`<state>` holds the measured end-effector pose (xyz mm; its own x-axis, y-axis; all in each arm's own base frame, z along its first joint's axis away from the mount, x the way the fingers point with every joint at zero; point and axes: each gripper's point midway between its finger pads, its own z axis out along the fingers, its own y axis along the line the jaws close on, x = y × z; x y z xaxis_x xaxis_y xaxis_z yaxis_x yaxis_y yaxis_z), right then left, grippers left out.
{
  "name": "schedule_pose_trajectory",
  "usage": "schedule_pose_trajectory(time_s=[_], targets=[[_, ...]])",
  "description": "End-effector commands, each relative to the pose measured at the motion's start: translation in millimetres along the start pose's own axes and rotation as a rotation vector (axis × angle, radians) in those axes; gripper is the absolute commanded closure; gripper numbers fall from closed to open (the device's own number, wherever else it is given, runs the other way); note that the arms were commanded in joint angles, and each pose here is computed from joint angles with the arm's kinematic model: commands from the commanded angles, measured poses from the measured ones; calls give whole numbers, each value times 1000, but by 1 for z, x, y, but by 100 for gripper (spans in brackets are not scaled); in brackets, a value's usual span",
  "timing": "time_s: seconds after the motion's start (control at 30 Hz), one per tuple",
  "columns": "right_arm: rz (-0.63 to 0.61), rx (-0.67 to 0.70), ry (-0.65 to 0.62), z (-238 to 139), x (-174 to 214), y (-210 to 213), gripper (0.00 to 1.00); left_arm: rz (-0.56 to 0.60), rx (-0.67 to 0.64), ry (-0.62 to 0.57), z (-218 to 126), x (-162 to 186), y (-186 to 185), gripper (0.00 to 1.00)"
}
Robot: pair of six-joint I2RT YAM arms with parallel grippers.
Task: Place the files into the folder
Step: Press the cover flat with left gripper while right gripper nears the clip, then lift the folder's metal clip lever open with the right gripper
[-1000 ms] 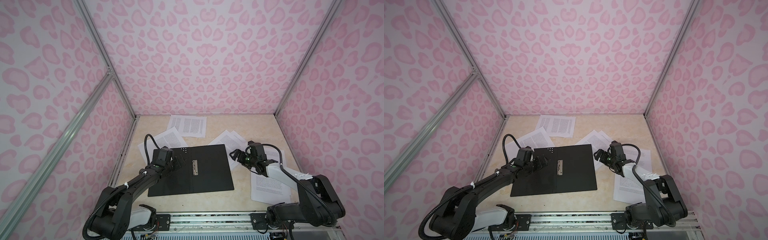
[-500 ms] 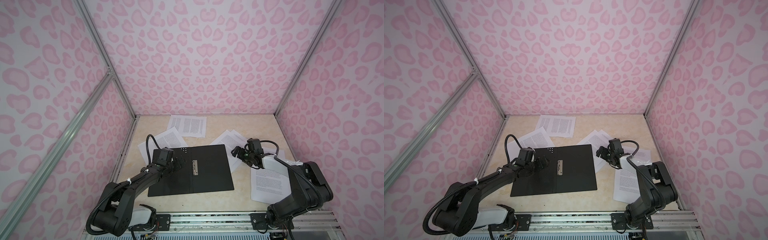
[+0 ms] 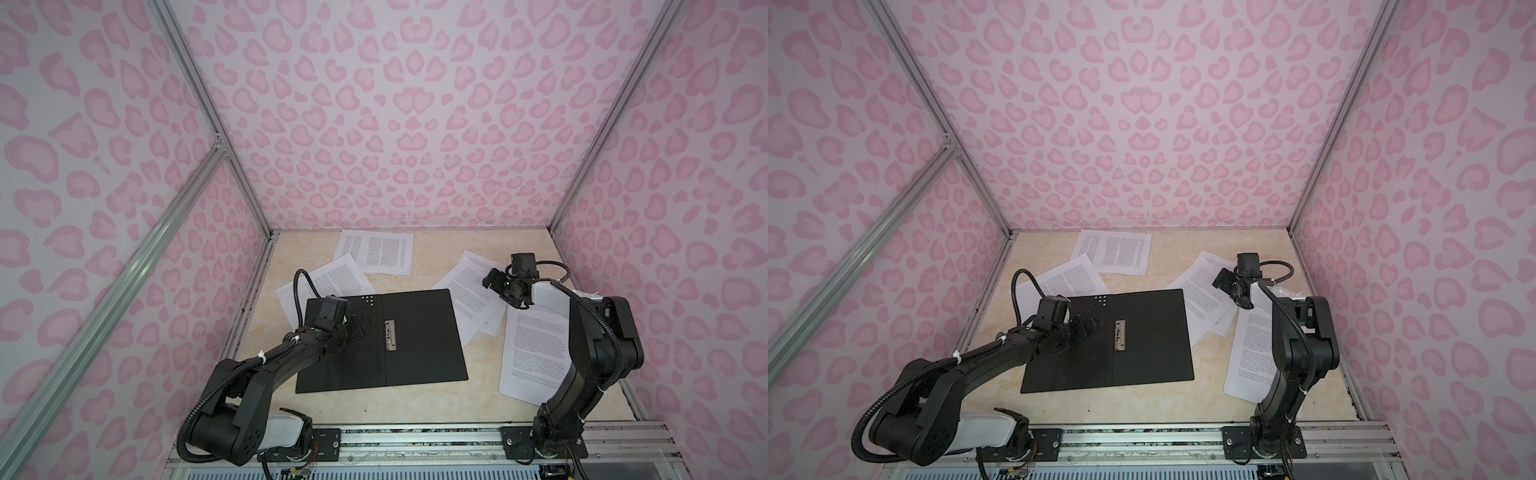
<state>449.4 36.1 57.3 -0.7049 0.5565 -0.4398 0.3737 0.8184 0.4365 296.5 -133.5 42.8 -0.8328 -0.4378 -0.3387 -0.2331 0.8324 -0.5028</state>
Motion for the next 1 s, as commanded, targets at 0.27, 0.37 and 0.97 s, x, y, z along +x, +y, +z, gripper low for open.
schedule_pose_trajectory(time_s=[0.27,0.37,0.97], targets=[[-317,-357,75,-74,121,130,16,-22,98,23,5,2,-17,3],[-424,-434,186,-81,191,163,20,-45,83,28,8,4,-12,3],[-542,-532,452,-53,350,206,59,-164,-3,-17,8,10,18,3]])
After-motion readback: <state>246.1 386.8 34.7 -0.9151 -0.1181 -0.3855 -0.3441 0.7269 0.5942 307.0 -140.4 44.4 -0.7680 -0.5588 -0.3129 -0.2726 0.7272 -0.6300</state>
